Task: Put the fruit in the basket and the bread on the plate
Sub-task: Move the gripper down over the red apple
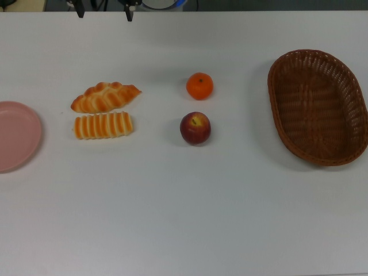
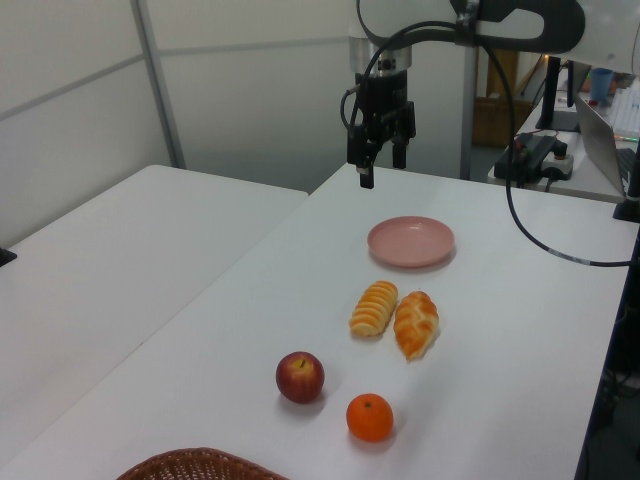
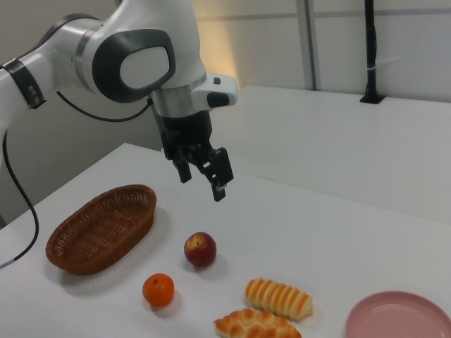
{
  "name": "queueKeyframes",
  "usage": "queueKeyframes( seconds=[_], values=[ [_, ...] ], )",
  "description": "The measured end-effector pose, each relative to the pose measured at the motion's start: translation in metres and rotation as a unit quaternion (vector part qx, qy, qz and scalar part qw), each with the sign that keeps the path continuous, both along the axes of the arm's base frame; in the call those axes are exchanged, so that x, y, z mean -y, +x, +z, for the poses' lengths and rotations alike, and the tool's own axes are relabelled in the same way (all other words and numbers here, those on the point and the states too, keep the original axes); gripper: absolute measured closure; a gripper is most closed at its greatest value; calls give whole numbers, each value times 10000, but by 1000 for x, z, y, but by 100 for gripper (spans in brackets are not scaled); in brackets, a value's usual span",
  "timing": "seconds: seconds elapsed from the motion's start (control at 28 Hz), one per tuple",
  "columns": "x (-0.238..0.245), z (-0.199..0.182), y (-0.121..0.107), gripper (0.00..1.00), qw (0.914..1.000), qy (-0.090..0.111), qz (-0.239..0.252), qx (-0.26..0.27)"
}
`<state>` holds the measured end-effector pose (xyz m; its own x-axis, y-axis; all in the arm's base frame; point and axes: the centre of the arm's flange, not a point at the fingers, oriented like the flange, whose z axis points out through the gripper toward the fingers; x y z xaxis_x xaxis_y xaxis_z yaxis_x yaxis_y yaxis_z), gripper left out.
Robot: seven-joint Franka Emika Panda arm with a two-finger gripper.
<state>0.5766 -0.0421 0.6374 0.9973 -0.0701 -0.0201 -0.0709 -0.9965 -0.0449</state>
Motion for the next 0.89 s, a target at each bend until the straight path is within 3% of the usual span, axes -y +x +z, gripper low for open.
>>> queueKeyframes(
  seconds=[0.14, 0.25, 0.43, 0.61, 0.89],
  values=[
    [-15, -10, 8, 0, 9997, -2, 224, 83],
    [-52, -40, 22, 0, 9985, -55, 538, 29],
    [-105, -92, 46, 0, 9963, -395, 766, -36],
    [-133, -138, 67, 0, 9961, -533, 705, -34],
    [-160, -196, 76, 0, 9925, -881, 827, -186]
  ],
)
